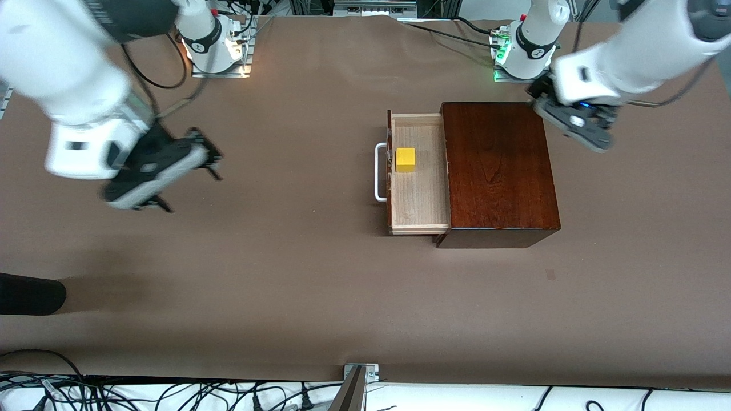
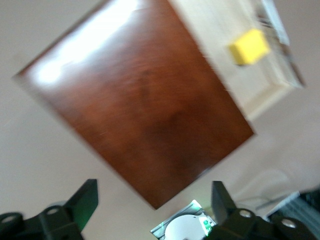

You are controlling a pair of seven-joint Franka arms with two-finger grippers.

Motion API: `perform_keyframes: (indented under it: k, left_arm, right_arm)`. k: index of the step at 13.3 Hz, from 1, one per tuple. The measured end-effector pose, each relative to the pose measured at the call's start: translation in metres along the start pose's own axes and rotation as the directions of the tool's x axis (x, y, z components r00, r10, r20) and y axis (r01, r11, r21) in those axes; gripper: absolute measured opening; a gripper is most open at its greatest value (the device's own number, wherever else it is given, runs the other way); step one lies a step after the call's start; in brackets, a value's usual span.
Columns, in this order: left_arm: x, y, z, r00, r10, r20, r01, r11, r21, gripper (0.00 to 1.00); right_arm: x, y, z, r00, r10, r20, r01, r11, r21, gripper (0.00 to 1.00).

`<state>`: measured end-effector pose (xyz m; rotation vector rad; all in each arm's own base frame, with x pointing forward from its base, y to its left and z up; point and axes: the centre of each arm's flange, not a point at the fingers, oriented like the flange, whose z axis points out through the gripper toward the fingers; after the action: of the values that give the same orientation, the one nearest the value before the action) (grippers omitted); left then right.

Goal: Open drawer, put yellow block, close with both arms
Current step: 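Withdraw the right gripper while the left gripper moves toward the drawer front, then push the drawer front into the box with the left gripper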

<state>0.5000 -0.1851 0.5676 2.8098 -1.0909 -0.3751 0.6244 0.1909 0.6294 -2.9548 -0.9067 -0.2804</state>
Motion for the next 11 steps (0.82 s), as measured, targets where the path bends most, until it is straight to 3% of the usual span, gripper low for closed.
perform_keyframes:
  k: [4,6,9,11]
  left_arm:
    - [0.070,0.126,0.033,0.961,0.269,0.057,-0.268,0.963,-0.027,1.00]
    - [0.110,0.161,0.054,0.931,0.361,0.062,-0.355,0.931,-0.084,1.00]
    - [0.169,0.174,0.099,0.909,0.417,0.016,-0.409,0.899,-0.155,1.00]
    - [0.199,0.188,0.125,0.889,0.456,-0.041,-0.457,0.879,-0.137,1.00]
  right_arm:
    - [-0.096,0.036,-0.025,0.976,0.211,0.061,-0.213,0.977,0.021,1.00]
    - [-0.138,0.051,-0.026,0.962,0.259,0.082,-0.259,0.966,-0.007,1.00]
    - [-0.155,0.065,-0.017,0.956,0.279,0.087,-0.273,0.959,-0.074,1.00]
    - [-0.152,0.067,-0.011,0.956,0.281,0.084,-0.274,0.958,-0.088,1.00]
